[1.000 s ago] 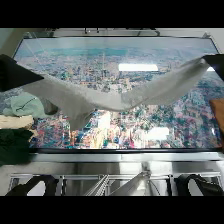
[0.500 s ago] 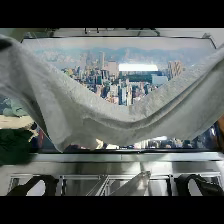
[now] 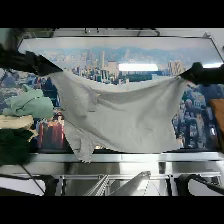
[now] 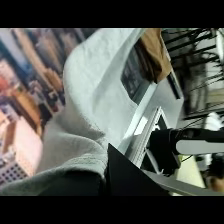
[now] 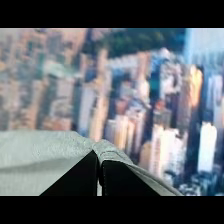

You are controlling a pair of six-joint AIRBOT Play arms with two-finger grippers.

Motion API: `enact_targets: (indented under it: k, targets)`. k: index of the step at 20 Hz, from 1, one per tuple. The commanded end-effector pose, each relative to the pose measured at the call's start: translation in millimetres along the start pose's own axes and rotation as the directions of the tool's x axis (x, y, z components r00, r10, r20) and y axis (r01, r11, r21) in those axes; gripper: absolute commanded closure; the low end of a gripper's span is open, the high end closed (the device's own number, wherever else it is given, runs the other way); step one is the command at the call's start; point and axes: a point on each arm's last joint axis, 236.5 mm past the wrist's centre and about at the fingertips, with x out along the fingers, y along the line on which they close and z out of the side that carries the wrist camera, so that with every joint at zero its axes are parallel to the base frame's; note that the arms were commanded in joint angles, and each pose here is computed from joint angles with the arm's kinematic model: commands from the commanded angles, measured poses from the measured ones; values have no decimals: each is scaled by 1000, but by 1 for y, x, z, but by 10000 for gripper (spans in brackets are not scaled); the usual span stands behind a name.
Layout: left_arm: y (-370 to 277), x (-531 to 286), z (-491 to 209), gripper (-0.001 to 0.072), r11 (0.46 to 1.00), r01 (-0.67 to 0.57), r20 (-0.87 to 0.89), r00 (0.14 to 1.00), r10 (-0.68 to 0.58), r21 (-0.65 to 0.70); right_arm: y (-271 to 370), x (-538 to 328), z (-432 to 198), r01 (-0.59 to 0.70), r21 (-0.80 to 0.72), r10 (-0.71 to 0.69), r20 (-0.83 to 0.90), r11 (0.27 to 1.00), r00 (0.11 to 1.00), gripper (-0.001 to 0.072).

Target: Fold the shirts.

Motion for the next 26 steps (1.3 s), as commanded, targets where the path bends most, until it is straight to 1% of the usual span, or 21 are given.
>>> enact_targets:
  k: [1,3,5,7,10,12,15,18,20,23,26]
  targets:
    - [100,36,-14,693,974,57,-39,997,-67,-220,-70,80,-22,21,83,-15,-76,996,997,694]
    - [130,50,-9,695,970,53,-37,997,-63,-238,-80,104,-15,-20,89,21,-20,996,1000,694]
    - [148,50,9,702,977,23,0,1000,-23,-213,-86,111,5,-34,85,28,73,996,997,694]
    - [154,43,33,702,983,-18,53,998,28,-181,-85,105,29,-39,45,32,159,998,987,694]
    - [146,32,54,702,991,-46,88,994,58,-127,-78,95,46,-72,21,67,188,997,980,694]
    - [143,33,49,701,990,-34,68,997,44,-134,-75,91,37,-108,13,105,144,994,984,694]
    - [140,42,17,702,980,28,-21,999,-33,-199,-83,86,2,-108,-21,108,1,994,994,694]
    - [136,52,-23,702,949,100,-112,984,-139,-298,-92,85,-30,-105,-27,101,-107,994,989,694]
    - [133,57,-42,703,927,125,-134,974,-182,-353,-93,83,-50,-120,-19,115,-169,993,979,694]
    - [135,57,-57,703,908,128,-115,975,-188,-398,-101,83,-82,-101,1,98,-266,995,959,694]
    - [151,56,-84,702,884,53,-162,976,-143,-464,-118,80,-107,-31,19,36,-349,999,937,694]
